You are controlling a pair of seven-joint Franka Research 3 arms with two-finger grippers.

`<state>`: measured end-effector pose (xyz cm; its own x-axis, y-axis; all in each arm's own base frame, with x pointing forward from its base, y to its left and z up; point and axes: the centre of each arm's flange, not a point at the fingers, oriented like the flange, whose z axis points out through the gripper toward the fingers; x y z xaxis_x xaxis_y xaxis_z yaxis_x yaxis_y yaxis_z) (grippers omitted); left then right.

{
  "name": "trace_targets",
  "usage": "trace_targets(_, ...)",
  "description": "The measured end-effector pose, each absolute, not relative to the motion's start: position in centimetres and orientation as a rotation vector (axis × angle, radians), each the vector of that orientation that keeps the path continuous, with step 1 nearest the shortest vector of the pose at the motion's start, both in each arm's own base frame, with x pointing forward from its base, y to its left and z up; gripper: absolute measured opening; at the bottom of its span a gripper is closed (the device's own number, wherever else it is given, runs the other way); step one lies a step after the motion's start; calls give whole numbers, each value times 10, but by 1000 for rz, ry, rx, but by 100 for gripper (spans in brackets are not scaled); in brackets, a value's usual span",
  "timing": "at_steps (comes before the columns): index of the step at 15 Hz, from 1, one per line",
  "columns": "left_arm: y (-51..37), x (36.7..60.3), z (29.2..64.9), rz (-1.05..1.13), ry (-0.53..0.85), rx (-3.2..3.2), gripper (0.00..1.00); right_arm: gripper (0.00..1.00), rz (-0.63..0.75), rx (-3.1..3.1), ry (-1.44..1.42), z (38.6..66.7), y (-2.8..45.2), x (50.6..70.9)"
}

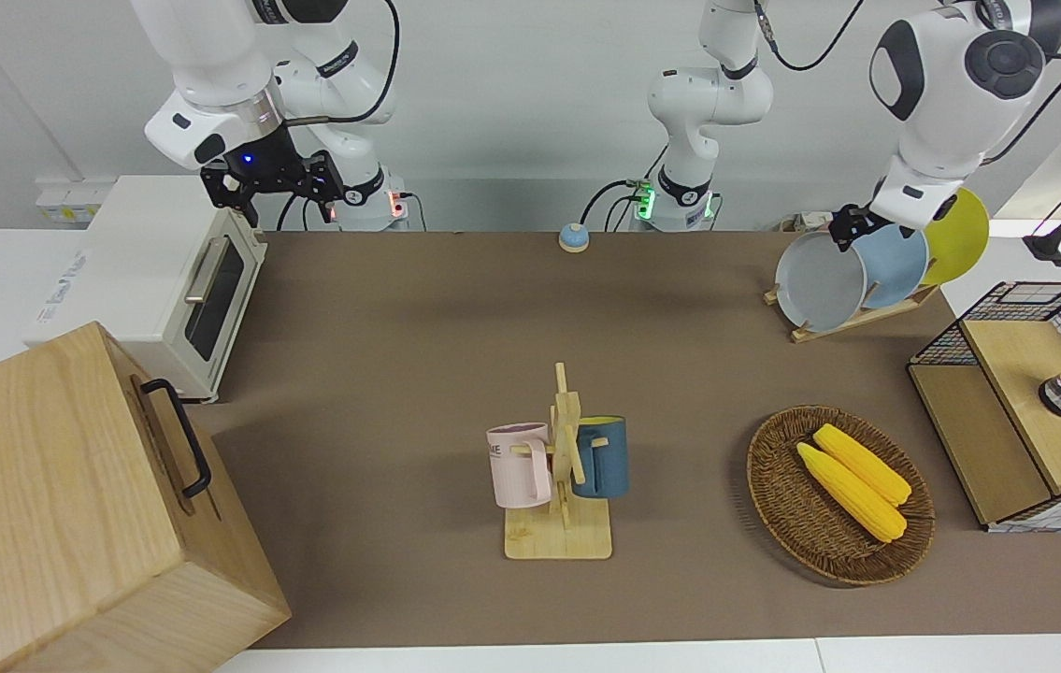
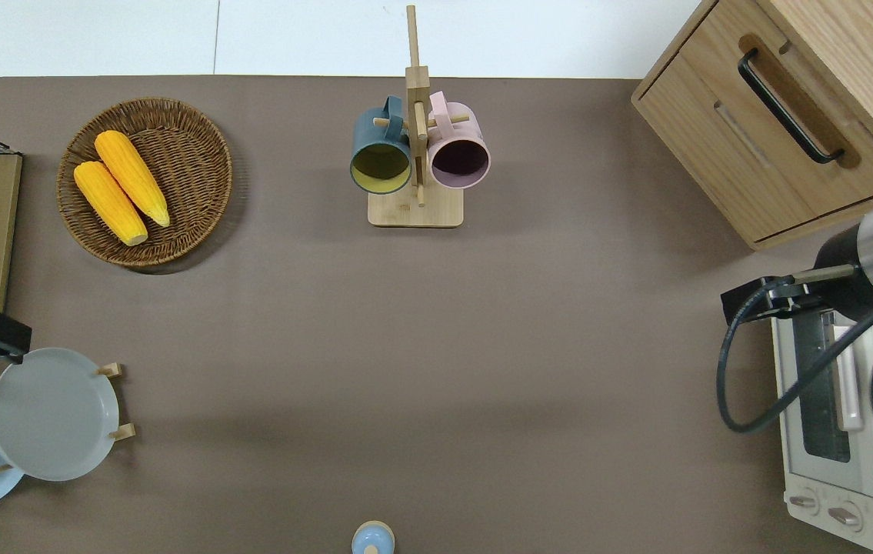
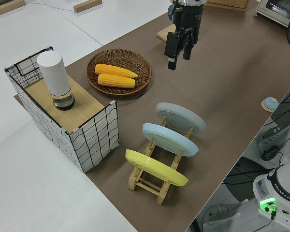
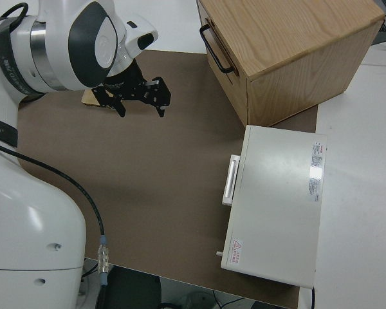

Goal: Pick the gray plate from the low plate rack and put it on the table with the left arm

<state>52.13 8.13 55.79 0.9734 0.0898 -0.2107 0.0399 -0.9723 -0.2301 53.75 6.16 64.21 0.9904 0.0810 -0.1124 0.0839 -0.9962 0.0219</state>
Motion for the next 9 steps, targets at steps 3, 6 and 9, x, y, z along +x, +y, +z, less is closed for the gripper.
trace_targets(3, 108, 511, 542, 301, -108, -2909, 100, 99, -174, 3108, 129, 642, 62, 537)
trace_targets(6, 122, 497, 514, 286, -117, -2927, 100, 99, -174, 3108, 129, 642, 62, 537)
trace_targets(9, 124, 487, 481, 278, -103, -2942, 100, 99, -174, 3108, 129, 642, 62, 537)
